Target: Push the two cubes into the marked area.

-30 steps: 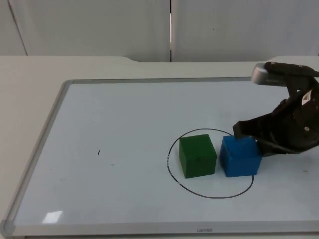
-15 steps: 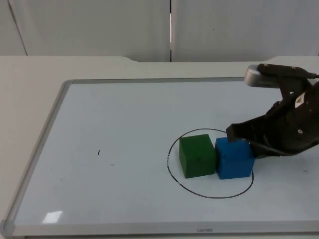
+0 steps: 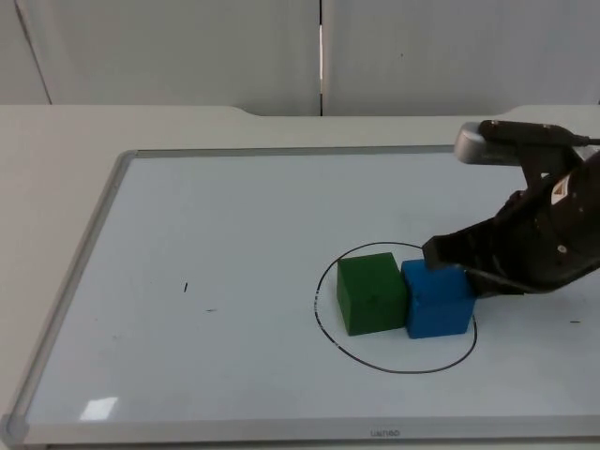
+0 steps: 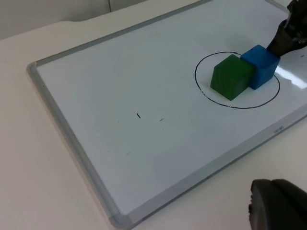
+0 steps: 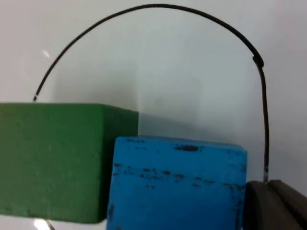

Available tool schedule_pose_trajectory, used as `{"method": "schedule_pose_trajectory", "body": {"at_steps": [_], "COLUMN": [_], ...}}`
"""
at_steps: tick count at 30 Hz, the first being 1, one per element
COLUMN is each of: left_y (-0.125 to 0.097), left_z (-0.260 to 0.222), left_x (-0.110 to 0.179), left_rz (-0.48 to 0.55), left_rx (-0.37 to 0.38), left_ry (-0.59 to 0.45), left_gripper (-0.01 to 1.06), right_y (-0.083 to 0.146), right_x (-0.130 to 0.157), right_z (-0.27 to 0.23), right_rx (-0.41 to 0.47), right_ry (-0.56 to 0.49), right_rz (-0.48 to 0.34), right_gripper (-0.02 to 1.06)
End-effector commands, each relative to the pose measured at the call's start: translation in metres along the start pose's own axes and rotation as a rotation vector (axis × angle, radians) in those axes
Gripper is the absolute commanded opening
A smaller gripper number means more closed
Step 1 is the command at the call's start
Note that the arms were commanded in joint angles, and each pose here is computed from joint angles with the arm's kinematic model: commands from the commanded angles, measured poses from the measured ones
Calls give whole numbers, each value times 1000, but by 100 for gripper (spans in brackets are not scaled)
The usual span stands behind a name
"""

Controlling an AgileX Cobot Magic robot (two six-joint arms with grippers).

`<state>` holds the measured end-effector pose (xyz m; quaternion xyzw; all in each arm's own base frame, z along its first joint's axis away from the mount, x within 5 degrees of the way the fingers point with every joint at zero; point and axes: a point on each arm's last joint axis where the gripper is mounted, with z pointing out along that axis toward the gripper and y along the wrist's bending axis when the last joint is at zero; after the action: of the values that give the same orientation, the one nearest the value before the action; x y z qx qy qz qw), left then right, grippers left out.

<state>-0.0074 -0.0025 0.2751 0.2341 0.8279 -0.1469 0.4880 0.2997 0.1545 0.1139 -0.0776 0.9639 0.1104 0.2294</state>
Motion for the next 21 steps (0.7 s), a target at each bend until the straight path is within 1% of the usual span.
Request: {"method": "schedule_pose_trajectory", "body": {"at_steps": [1, 3, 4, 6, 8, 11, 13, 16, 17, 21], "left_y": [1, 1, 1, 1, 1, 1, 1, 1, 1, 1], "left_z": [1, 1, 1, 1, 1, 1, 1, 1, 1, 1], "left_x": [0, 0, 0, 0, 0, 0, 0, 0, 0, 0], "left_rz": [-3, -3, -3, -3, -3, -3, -3, -3, -3, -3], "left_rx": [-2, -2, -2, -2, -2, -2, -2, -2, -2, -2], "left_ry": [-10, -10, -10, -10, -10, -10, -10, -10, -10, -10], "left_gripper": [0, 0, 0, 0, 0, 0, 0, 0, 0, 0], "right_y": [1, -2, -2, -12, -22, -30, -35, -32, -32, -26], "right_x": [-1, -3, -3, -9, -17, -25, -32, -37, -37, -32], "right_z": [-2, -8, -8, -19, -39, -63, -94, -141, -141, -201], "right_rx": [4, 17, 17, 33, 53, 68, 80, 99, 99, 83], "right_ry": [-1, 3, 3, -2, -24, -64, -129, -244, -244, -395], "right_rz": [-66, -114, -114, -110, -108, -109, -113, -184, -184, -192], "right_gripper": [0, 0, 0, 0, 0, 0, 0, 0, 0, 0]}}
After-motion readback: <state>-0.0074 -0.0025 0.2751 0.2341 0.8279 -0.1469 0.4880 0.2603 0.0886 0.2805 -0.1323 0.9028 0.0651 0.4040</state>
